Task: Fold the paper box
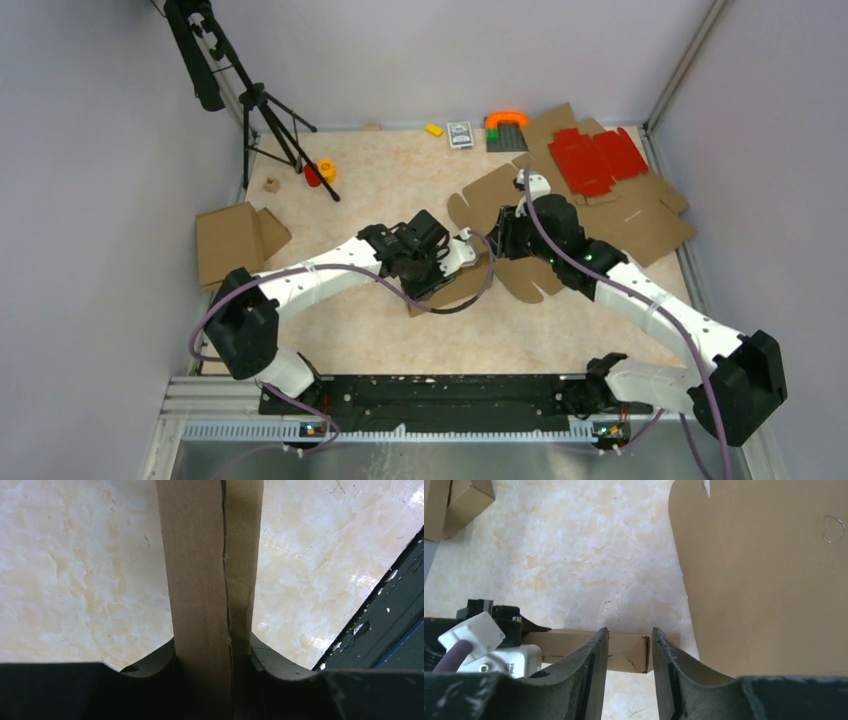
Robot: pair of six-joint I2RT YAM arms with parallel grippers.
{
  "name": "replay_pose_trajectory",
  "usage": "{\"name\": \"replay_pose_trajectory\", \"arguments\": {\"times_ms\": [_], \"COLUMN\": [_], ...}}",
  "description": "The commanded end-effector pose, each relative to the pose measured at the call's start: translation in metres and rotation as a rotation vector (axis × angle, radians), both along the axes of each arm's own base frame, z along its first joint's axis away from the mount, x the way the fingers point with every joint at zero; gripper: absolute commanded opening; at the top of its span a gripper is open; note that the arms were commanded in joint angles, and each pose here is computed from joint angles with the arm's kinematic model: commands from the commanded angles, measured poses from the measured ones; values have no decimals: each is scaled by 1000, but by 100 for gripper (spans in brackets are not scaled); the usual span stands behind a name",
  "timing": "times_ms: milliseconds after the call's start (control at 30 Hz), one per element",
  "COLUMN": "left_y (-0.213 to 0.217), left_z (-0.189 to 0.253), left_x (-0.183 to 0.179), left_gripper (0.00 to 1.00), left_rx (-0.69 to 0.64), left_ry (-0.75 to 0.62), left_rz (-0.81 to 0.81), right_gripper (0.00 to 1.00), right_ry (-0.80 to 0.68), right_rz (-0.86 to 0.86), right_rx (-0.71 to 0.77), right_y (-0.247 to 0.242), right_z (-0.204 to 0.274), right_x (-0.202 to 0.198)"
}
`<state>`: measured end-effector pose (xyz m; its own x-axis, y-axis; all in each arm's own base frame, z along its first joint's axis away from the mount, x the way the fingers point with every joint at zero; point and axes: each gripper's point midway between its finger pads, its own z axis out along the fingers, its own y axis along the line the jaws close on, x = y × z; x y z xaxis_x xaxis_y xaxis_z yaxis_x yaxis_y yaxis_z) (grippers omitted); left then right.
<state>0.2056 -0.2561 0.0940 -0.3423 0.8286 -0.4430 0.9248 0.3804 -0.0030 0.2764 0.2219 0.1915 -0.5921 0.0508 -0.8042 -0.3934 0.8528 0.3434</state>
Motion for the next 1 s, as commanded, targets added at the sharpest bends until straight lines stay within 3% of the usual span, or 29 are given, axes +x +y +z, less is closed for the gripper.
{"name": "replay_pose_trajectory", "arguments": {"times_ms": [0,500,700,967], "left_y": [-7,-7,-7,-8], "left_z": [0,-1,-1,0], "left_x": [-3,-4,-4,-3], "left_gripper": [18,18,18,18], "left_rx": [-19,-18,-21,-23], "left_ry": [22,26,25,20], "left_rz": [-27,-26,-35,-39], "right_gripper": [35,17,26,29], "right_ry": [1,94,45,0], "right_rz": [-68,-64,-78,-12], "right_rx": [61,15,52,123], "right_y": [-2,-22,-21,2], "right_z": [8,-41,-21,31], "right_x": [10,-16,-6,7]}}
